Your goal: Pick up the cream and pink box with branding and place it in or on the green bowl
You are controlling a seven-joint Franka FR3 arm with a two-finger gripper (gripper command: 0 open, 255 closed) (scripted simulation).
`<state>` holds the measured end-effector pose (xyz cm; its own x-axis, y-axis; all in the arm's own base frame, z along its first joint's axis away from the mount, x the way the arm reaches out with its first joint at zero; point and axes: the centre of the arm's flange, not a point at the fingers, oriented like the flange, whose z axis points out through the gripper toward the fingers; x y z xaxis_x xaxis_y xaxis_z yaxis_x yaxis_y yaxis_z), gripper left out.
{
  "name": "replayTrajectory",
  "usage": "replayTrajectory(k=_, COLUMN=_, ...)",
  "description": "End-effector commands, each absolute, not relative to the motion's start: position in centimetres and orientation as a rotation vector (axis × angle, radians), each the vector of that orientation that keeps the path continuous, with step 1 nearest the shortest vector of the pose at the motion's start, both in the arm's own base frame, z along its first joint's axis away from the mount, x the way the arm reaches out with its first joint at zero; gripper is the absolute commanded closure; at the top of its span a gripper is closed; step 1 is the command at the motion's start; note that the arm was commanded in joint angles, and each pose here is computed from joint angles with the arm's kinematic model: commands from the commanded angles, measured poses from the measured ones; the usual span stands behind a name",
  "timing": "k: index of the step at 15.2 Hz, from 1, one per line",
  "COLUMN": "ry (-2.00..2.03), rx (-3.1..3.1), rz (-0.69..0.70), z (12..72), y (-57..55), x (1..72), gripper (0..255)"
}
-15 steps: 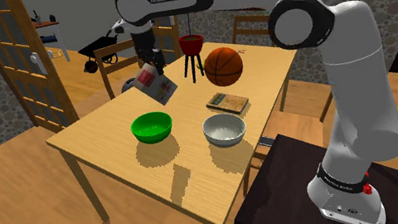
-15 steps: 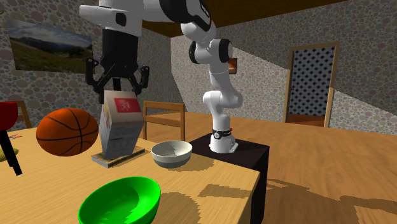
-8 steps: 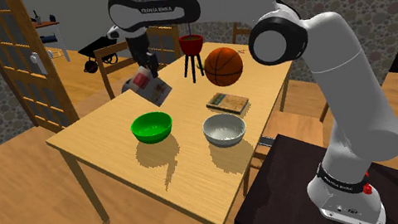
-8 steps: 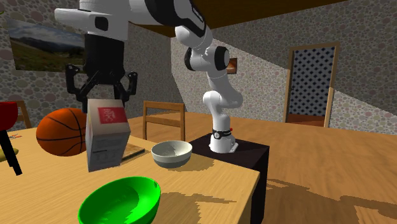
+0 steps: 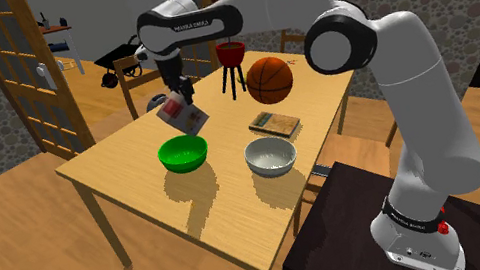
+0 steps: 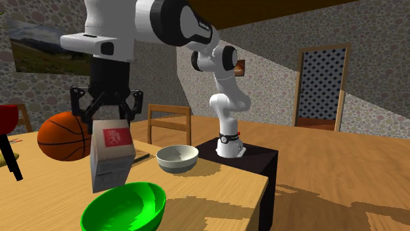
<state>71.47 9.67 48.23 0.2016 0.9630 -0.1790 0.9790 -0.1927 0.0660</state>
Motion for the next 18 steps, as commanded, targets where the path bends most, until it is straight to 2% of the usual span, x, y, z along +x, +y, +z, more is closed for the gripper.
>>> replayTrajectory(k=1, ry=1.881, rx=2.301, rz=-0.142, z=47.1, y=9.7, x=71.5, gripper=255)
replayTrajectory(k=9, ry=1.881, rx=2.301, rz=-0.142, z=42.6, y=9.7, x=71.5, gripper=255)
replayTrajectory(k=17, ry=1.881, rx=2.301, rz=-0.142, z=42.6, y=9.7, x=71.5, gripper=255)
replayTrajectory(k=18, ry=1.881, rx=2.301, rz=-0.142, z=42.5, y=9.9, x=71.4, gripper=0)
